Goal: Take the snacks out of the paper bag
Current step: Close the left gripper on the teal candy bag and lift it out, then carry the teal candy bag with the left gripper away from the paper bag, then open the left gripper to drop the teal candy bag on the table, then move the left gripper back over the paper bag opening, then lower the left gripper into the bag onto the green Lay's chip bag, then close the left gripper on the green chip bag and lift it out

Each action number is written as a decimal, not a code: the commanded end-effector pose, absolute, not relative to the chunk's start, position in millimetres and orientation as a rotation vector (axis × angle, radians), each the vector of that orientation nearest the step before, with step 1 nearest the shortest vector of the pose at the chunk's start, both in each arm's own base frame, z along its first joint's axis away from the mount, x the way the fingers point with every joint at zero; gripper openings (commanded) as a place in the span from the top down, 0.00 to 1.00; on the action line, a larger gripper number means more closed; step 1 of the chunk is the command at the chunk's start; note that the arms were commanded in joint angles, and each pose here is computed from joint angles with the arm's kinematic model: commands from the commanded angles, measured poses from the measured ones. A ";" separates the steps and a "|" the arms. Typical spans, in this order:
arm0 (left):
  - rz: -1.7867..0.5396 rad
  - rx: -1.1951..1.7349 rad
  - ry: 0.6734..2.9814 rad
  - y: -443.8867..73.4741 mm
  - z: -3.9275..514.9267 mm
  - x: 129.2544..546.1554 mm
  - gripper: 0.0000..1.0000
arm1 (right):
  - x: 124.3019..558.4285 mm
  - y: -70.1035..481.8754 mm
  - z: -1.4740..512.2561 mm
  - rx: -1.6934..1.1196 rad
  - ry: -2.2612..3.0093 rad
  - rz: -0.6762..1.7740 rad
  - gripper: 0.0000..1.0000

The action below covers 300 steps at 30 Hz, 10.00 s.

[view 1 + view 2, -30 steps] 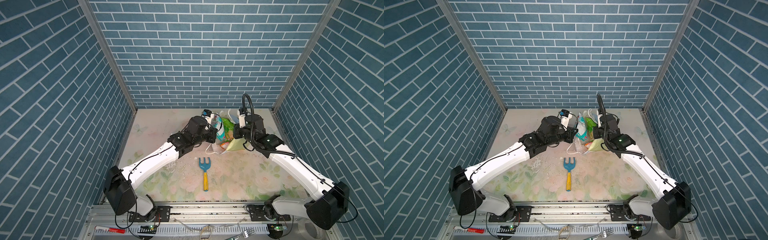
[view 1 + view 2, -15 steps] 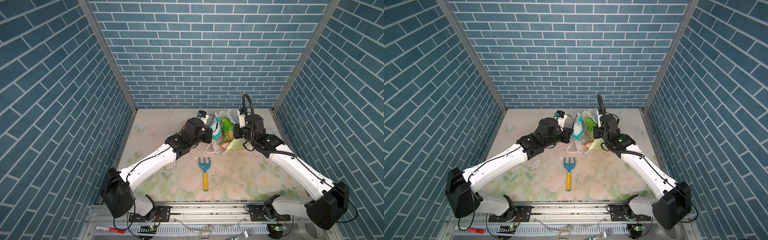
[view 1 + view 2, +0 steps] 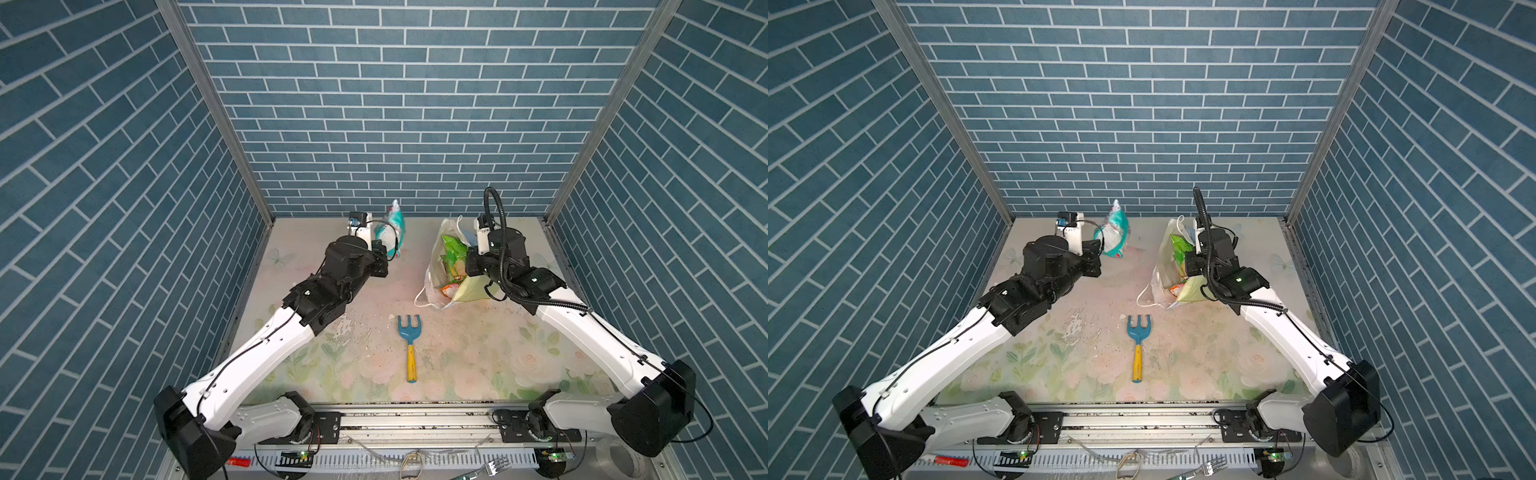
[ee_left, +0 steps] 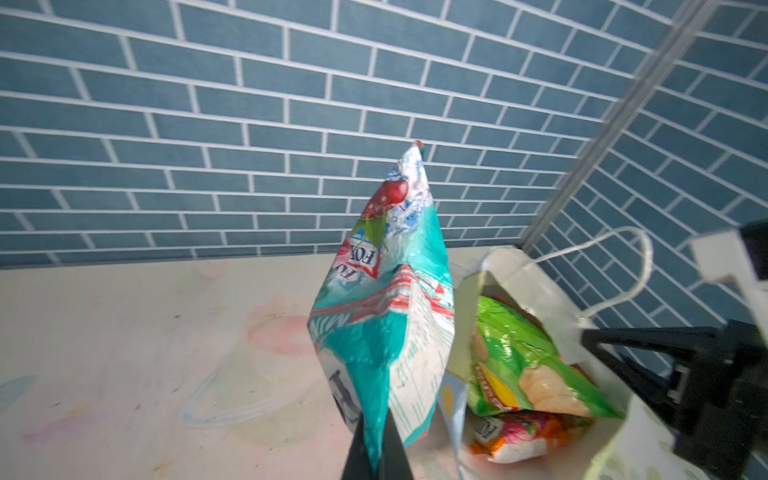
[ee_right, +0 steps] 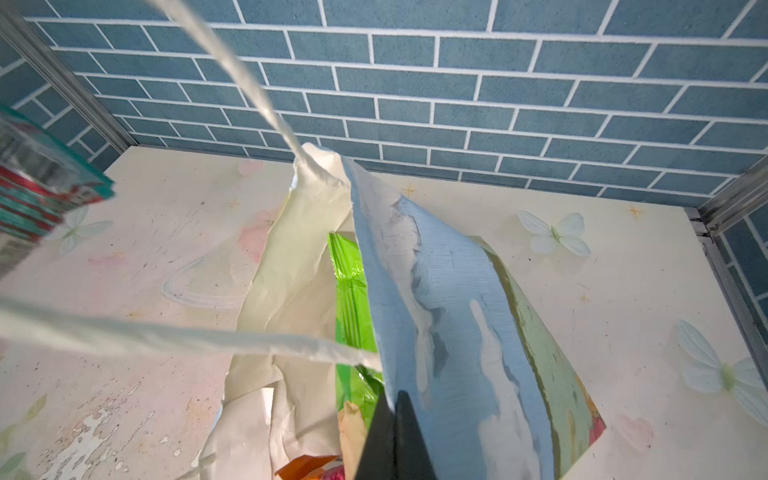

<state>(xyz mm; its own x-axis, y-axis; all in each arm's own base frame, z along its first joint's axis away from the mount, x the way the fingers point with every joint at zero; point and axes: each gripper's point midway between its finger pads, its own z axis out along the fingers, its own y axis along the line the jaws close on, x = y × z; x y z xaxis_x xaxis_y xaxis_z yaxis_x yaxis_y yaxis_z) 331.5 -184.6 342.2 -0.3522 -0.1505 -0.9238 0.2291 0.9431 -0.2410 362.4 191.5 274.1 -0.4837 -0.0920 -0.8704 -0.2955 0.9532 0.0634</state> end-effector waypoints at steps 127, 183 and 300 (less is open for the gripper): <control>-0.913 0.298 2.023 -300.3 280.2 288.2 0.03 | 352.5 196.6 247.0 -0.359 2.066 0.280 1.00; -0.799 0.209 2.136 -386.0 209.9 360.3 0.00 | 329.8 204.3 246.1 -0.335 2.024 0.461 1.00; -0.709 0.157 1.968 -288.4 316.6 325.6 1.00 | 328.0 179.4 241.1 -0.287 1.948 0.341 1.00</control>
